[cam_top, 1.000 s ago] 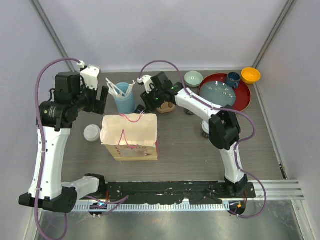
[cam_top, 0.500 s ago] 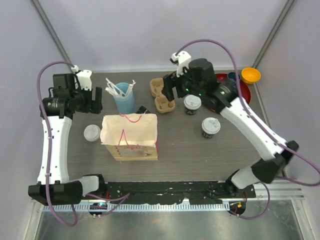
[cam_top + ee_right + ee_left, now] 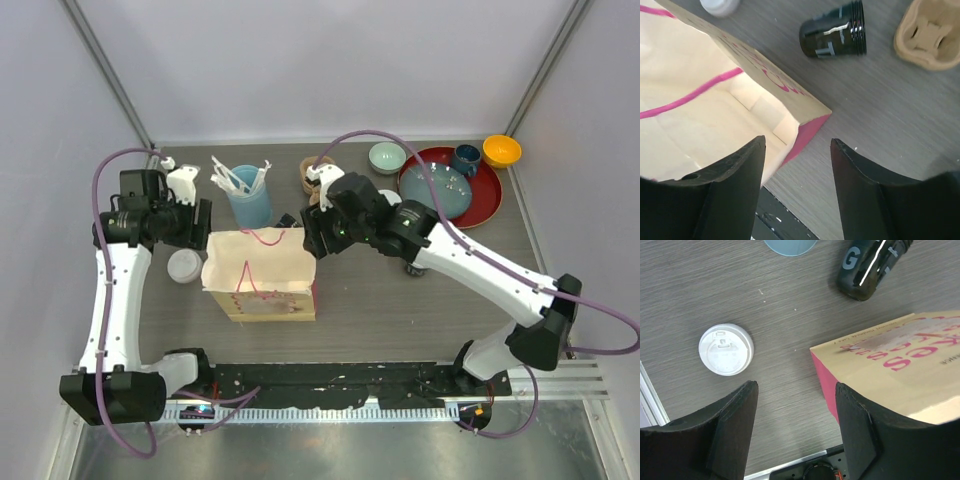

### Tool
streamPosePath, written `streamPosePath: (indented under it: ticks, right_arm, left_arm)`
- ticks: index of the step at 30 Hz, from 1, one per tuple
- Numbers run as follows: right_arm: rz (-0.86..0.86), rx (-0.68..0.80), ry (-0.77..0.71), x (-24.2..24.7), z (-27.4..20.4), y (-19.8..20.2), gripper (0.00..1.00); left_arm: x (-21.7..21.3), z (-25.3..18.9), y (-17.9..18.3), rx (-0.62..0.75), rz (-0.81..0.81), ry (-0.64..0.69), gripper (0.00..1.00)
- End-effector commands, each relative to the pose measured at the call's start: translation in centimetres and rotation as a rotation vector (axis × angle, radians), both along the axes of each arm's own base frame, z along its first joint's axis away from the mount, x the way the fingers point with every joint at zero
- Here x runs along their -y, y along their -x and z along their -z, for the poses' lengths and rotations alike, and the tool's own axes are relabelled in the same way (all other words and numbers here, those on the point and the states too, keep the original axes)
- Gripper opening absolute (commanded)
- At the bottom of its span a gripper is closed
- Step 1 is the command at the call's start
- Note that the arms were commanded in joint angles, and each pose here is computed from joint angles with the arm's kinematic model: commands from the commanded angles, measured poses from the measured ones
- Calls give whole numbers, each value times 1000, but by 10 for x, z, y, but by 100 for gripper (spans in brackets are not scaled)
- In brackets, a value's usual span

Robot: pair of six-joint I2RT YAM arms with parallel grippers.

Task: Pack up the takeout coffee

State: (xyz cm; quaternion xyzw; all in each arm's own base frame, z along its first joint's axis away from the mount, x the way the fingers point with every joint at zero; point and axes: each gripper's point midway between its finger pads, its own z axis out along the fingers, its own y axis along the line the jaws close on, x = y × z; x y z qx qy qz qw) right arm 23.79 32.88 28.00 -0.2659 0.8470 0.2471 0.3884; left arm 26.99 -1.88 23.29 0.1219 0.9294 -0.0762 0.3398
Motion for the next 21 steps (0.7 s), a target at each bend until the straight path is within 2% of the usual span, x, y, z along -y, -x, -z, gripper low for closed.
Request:
streamPosePath:
  ticks: [1, 3, 6, 7, 8, 9, 14, 17, 18, 21]
  right_arm:
    - [23, -15, -18, -4, -7, 0, 54]
    - [24, -22, 0, -2, -5, 0, 50]
    - [37, -28, 41, 5, 2, 1, 31]
    - [39, -21, 57, 9, 2, 1, 19]
    - [56, -4, 68, 15, -2, -1, 13]
    - [68, 0, 92, 23, -2, 0, 1]
    - [107, 31, 146, 70, -12, 2, 1]
    - [134, -57, 180, 117, -2, 6, 1]
    - [77, -90, 162, 119, 0, 14, 1]
    - [70, -129, 163, 146, 7, 14, 1]
  left_arm:
    - [11, -5, 7, 36, 66, 38, 67]
    - [13, -3, 7, 28, 74, 45, 67]
    - [20, 0, 4, 22, 98, 71, 66]
    - [23, -3, 2, 34, 108, 77, 66]
    - [24, -3, 0, 37, 112, 78, 66]
    - [24, -3, -3, 38, 115, 76, 66]
    - [42, -4, -25, 51, 212, 23, 69]
    - [66, 1, -41, 44, 305, -24, 70]
    - [73, 0, -45, 54, 331, -30, 70]
    - [99, -4, -60, 81, 422, -34, 71]
